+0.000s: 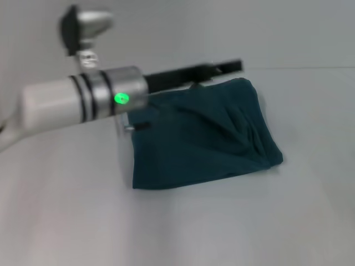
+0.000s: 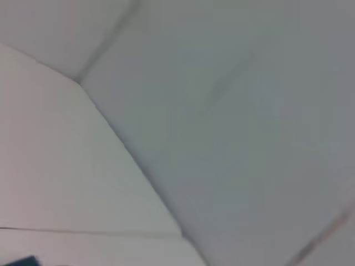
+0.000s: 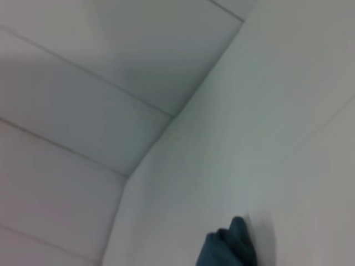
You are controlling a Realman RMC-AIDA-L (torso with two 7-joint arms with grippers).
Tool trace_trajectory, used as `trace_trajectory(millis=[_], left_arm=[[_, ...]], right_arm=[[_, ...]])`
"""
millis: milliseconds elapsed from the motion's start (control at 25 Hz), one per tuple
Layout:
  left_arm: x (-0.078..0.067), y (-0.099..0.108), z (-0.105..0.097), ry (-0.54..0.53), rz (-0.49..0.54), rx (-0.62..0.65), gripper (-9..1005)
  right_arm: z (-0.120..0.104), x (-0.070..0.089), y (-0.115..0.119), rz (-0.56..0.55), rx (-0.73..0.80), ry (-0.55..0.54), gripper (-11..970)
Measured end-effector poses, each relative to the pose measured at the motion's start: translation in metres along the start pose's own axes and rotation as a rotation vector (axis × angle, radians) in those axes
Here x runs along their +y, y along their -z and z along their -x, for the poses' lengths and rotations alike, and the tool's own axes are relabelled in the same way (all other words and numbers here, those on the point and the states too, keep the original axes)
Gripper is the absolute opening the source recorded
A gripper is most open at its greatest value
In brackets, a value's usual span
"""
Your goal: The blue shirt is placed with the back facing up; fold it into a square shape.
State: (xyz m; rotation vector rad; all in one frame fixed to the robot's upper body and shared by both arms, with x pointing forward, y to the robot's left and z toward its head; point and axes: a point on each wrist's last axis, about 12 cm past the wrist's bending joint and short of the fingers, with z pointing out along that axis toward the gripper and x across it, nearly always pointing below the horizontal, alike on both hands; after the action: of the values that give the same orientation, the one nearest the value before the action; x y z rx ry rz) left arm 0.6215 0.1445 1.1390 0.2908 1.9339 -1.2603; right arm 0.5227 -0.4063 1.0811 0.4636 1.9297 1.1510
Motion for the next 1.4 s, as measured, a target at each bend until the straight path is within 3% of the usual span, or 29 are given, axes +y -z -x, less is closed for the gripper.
trace_trajectory(millis=[160,360,680,880,1080,1400], left_arm=[[0.018,0.044,0.005,0.177,-0.016,-0.099,681],[0.035,0.092,-0.003,0.358,-0.034,-0.084,767],[0.048,0.143,-0.028,0.444,-0.005,-0.035,797],[0.056,0.176,-0.039,0.479,0.023,-0.116,797],[0.06,0.198,-0.042,0.489,0.041,-0.191,798],[0.063,0.201,-0.046,0.493,0.051,-0.228,797]], right_arm=[[0.006,0.007,-0.008,-0.01,0.066,0.072,947],[0.022,0.026,-0.027,-0.019,0.181,0.208,946],[0.034,0.08,-0.094,-0.014,0.438,0.444,946],[0.028,0.12,-0.138,-0.019,0.579,0.553,946],[0.014,0.146,-0.175,-0.118,0.663,0.747,946],[-0.02,0.177,-0.215,-0.183,0.738,1.1,947]])
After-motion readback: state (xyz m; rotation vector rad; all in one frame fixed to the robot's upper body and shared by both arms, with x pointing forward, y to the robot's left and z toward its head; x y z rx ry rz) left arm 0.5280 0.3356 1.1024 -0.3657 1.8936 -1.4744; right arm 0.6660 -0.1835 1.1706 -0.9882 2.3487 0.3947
